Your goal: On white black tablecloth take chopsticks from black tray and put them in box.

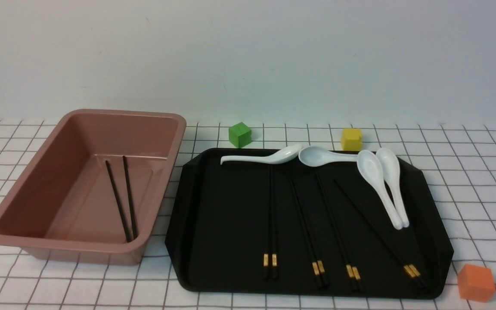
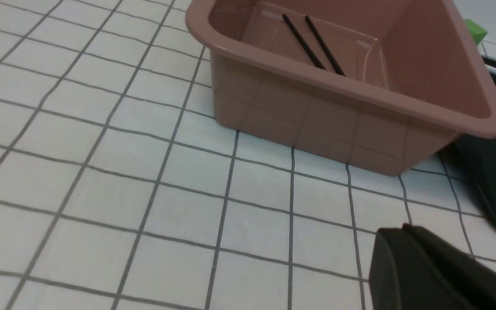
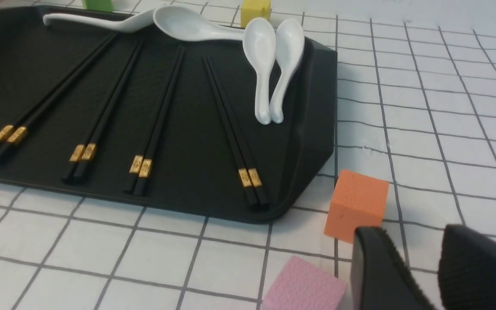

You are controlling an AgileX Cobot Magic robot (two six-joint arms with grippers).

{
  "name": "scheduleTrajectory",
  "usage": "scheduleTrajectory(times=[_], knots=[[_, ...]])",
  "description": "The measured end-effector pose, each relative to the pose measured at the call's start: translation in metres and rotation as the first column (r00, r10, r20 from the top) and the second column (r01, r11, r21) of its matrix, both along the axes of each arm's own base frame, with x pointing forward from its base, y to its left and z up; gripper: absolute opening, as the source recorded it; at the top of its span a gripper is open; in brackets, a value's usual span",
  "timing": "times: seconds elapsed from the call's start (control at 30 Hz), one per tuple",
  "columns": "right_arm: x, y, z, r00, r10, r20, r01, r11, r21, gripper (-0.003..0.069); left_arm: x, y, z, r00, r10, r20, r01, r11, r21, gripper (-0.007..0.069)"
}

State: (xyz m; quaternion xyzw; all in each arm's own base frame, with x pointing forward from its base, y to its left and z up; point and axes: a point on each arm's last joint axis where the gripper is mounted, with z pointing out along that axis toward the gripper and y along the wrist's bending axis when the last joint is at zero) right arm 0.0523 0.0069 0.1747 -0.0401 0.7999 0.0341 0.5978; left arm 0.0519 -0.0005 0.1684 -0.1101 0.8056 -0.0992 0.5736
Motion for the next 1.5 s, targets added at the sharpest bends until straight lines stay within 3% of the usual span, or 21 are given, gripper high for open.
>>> scheduleTrajectory(times=[1.5], knots=[[0.0000,0.0000,0.0000,1.000,0.000,0.000,0.000,1.000,-0.001,0.0239,0.0000,-0.0001,-0.0002,1.000,-0.001,0.000,0.001,1.000,-0.001,0.0040]])
